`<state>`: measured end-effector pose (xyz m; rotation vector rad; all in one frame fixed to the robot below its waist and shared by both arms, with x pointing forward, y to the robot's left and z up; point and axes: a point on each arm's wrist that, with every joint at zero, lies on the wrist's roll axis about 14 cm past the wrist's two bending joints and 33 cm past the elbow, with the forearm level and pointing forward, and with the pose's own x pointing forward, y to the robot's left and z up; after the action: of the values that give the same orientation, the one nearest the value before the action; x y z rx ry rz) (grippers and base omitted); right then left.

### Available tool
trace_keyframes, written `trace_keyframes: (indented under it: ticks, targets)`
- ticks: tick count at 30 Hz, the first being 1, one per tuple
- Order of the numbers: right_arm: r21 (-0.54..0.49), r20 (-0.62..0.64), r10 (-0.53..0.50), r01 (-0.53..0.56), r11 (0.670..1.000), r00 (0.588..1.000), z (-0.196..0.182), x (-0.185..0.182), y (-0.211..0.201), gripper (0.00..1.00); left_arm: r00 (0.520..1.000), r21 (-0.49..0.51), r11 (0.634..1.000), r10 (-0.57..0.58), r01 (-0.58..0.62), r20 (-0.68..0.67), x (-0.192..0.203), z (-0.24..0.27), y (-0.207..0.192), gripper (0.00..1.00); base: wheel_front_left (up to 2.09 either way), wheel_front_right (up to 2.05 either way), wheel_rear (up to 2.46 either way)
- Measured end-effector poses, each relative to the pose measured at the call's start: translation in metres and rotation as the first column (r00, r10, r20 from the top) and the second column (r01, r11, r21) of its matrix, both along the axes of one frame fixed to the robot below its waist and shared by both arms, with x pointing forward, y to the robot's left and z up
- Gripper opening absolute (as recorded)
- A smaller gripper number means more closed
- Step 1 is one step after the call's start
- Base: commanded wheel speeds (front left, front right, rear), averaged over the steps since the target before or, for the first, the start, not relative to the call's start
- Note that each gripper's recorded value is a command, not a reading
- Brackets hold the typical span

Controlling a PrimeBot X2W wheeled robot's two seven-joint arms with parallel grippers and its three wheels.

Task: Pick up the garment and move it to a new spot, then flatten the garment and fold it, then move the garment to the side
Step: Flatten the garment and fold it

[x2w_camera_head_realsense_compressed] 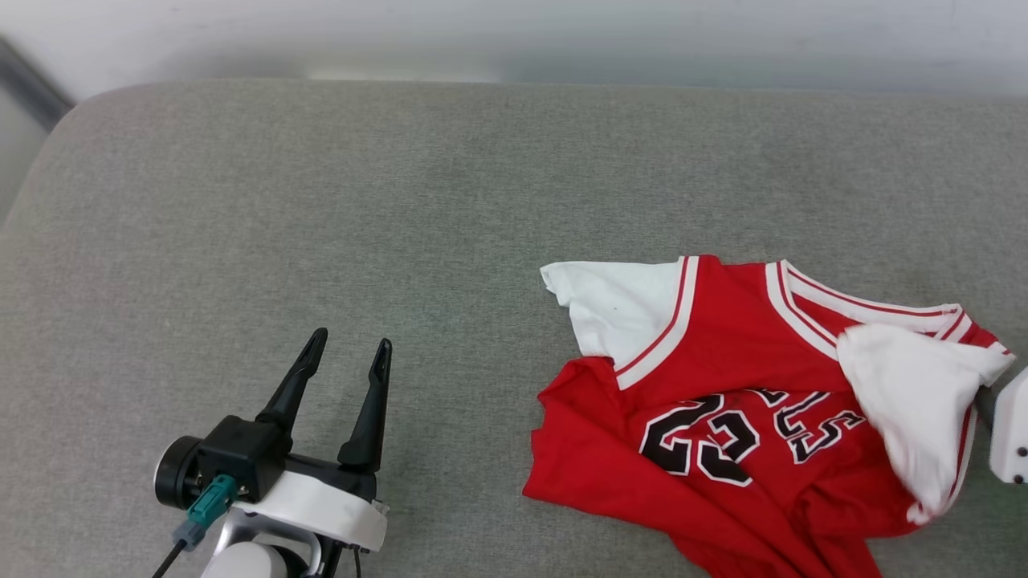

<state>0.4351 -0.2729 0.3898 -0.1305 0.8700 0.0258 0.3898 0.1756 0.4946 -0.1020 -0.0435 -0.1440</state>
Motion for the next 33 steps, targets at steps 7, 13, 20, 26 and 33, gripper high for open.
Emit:
trace_keyframes:
  ticks: [7,13,20,26,33]
  targets:
    - [0.031,0.209,0.027,-0.034,0.999,0.978,0.032,0.02,0.015,1.0,1.0,0.001,1.0,-0.029,0.029,0.009,0.007,0.002,-0.008,1.0,0.0,0.0,0.0]
    - [0.043,0.544,0.069,-0.11,0.993,0.836,0.115,0.039,0.033,1.0,0.997,-0.013,0.998,-0.055,0.055,0.059,0.012,0.018,-0.016,1.0,0.0,0.0,0.0]
    - [0.08,0.81,0.017,-0.139,0.987,0.587,0.185,0.015,0.045,1.0,0.989,-0.047,0.993,-0.102,0.107,0.107,0.016,0.034,-0.034,1.0,0.0,0.0,0.0]
    - [0.144,0.888,-0.09,-0.087,0.986,0.45,0.196,-0.021,0.043,1.0,0.979,-0.065,0.98,-0.183,0.19,0.094,0.017,0.031,-0.056,1.0,0.0,0.0,0.0]
    - [0.157,0.908,-0.132,-0.032,0.987,0.398,0.197,-0.036,0.037,1.0,0.942,-0.043,0.943,-0.331,0.329,-0.059,0.046,0.02,-0.087,1.0,0.0,0.0,0.0]
